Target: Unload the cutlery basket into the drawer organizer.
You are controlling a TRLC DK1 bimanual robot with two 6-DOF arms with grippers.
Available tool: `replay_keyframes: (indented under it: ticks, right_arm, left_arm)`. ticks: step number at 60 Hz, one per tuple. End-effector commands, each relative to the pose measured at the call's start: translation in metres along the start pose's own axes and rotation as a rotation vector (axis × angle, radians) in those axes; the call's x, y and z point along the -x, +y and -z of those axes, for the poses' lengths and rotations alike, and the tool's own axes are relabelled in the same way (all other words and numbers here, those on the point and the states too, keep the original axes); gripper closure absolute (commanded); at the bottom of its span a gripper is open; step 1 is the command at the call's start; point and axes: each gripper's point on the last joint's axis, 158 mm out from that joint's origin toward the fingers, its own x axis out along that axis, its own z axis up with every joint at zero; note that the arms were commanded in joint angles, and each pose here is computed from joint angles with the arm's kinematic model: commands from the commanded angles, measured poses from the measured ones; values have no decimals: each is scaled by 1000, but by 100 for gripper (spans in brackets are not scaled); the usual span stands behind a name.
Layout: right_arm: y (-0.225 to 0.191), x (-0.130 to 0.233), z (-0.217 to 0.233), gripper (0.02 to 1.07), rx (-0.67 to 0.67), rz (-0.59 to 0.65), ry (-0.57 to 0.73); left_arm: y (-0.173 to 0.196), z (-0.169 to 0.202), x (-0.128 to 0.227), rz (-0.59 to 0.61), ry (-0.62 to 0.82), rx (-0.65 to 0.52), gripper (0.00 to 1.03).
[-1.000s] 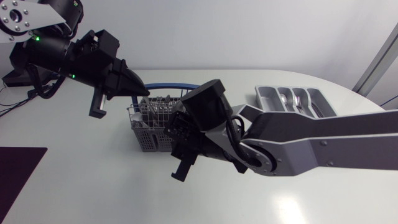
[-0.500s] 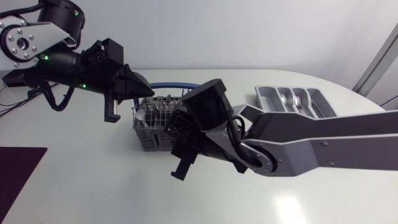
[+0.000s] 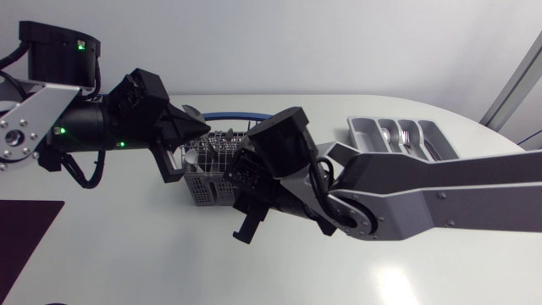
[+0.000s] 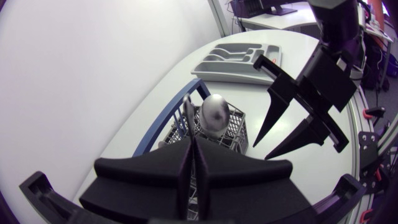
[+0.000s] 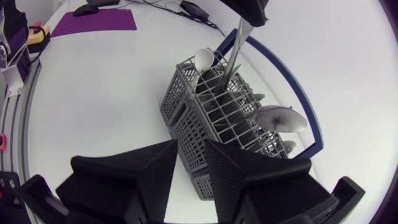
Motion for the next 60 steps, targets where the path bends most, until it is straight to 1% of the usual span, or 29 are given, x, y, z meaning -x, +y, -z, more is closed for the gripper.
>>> replay_keyframes:
  ticks: [1,13,18,26,31,44,60]
  right_arm:
    - [-2,-1,2,70,-15,12,1]
    - [-9,-7,-2,70,-36,43,3]
    - [-12,-9,-1,70,-42,61,-3]
    - [-18,-12,2,70,-57,87,-10]
    - [-22,-12,2,70,-64,95,-13]
    - [-24,-12,-1,70,-72,100,-19]
    - [-27,-11,-1,70,-75,107,-25]
  left_arm:
    - [-8,-4,2,-23,-24,57,100]
    - [-12,-2,-1,-101,-44,100,100]
    - [-13,7,-2,-121,-39,120,100]
    - [-14,12,2,-163,-79,140,100]
    - [-14,7,9,-191,-104,130,100]
    - [1,-18,25,-237,-159,129,100]
    - [10,-40,39,-263,-208,130,100]
